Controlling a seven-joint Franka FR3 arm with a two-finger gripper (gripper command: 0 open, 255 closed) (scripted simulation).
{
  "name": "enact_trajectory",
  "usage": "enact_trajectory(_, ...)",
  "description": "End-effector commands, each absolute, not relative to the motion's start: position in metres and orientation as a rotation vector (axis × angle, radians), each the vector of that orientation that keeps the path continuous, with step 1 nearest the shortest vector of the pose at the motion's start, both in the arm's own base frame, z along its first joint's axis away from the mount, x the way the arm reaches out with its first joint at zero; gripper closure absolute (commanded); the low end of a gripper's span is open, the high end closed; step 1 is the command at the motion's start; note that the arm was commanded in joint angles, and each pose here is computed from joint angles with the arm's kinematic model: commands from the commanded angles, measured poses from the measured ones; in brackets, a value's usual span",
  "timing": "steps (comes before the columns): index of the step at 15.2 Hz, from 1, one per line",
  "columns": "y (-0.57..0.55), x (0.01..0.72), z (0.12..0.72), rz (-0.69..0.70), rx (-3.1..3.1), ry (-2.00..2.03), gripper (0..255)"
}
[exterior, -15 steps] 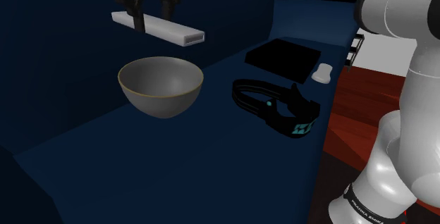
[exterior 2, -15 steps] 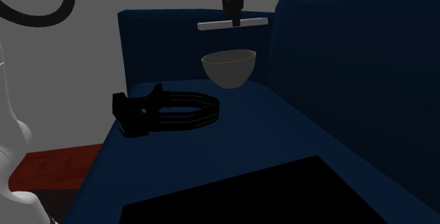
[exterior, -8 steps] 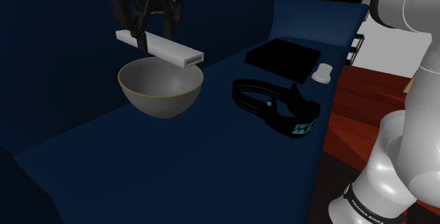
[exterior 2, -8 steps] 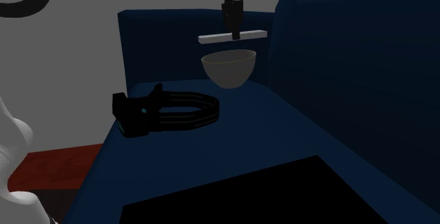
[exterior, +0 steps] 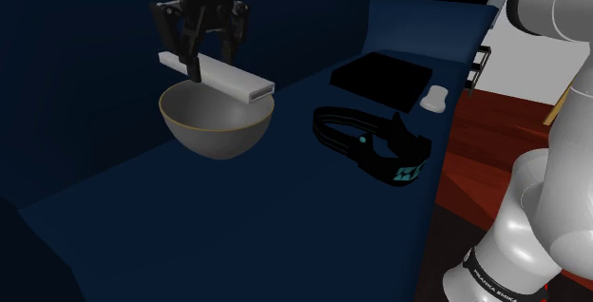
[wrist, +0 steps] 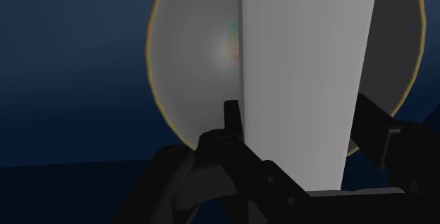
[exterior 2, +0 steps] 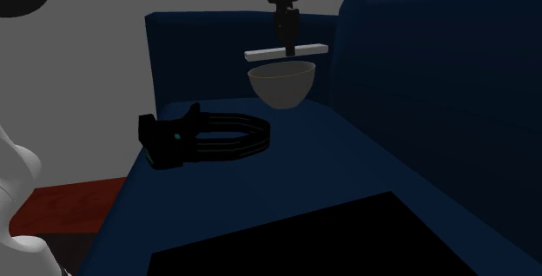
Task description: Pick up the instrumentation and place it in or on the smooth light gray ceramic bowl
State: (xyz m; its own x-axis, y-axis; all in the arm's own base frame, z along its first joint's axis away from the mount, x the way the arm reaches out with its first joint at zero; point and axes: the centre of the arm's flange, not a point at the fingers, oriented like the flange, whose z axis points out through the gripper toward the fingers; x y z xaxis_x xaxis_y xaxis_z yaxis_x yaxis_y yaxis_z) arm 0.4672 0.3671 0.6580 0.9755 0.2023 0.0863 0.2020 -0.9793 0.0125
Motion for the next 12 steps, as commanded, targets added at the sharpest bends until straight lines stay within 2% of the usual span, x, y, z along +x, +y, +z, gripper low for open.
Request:
enact_trajectory(1,0.367,0.467,0.658,0.137,3.119,0.319,255)
enact_trajectory(2,0.367,0.467,0.658,0.137,3.119,0.319,255)
enact_trajectory(3,0.367,0.467,0.658,0.137,3.119,0.319,0)
enact_trajectory(8,0.367,0.467,0.658,0.137,3.119,0.319,0)
enact_trajectory(12,0.367,0.463,0.708,0.137,3.119,0.319,0)
